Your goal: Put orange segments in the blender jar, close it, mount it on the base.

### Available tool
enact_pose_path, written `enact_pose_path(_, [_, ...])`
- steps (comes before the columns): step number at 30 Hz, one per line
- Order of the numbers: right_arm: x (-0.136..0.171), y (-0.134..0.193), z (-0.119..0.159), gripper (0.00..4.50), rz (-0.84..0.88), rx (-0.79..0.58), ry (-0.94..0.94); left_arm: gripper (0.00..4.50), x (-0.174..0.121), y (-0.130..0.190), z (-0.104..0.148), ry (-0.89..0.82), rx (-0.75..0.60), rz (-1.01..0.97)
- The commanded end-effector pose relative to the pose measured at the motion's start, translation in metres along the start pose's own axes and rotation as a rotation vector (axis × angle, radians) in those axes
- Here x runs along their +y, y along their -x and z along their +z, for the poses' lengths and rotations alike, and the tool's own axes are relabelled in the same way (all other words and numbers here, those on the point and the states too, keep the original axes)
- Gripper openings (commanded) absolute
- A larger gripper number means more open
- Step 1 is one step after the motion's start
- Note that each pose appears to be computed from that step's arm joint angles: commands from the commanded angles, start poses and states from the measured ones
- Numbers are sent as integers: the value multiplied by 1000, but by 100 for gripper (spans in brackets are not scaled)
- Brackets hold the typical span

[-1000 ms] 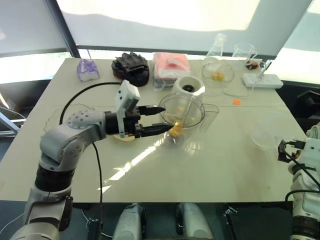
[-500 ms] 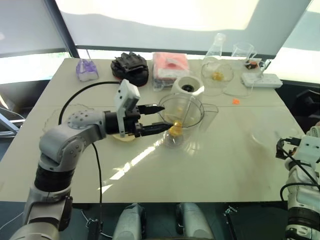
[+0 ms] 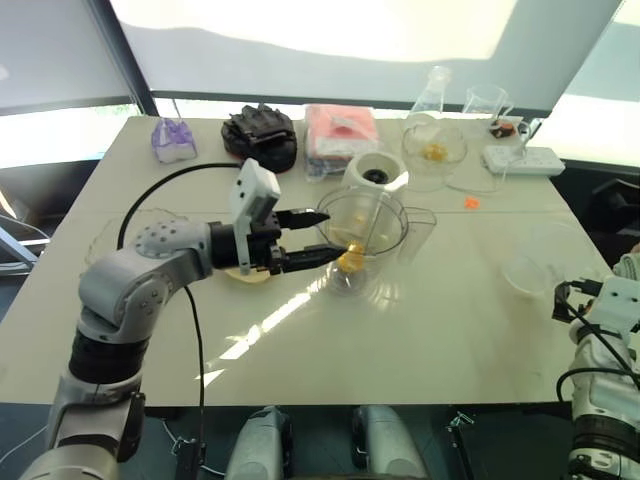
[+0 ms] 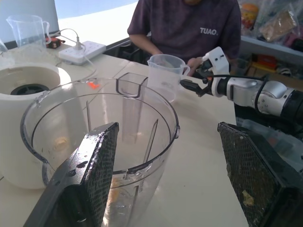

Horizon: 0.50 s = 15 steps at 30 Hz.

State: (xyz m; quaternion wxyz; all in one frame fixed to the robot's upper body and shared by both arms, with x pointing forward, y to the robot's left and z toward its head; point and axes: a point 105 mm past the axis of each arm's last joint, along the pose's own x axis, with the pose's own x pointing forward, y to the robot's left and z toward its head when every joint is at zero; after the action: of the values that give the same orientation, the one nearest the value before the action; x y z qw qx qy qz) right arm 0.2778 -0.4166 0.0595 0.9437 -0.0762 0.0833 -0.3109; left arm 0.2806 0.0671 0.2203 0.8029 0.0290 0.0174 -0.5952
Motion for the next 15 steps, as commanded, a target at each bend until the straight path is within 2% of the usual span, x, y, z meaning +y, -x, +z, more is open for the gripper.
enact_pose_path(1, [-8,-7,14,450,-31,-49,3,346,-6,-1,13,-55,-23,-22])
enact_pose_path(7, [-15,-19,12,450,-117,-25,-67,346,-6,-2,13,-55,-24,-20])
enact_pose_path(15, [-7,-28,16,450,-104,-38,-66,346,-6,-2,13,-53,-24,-15])
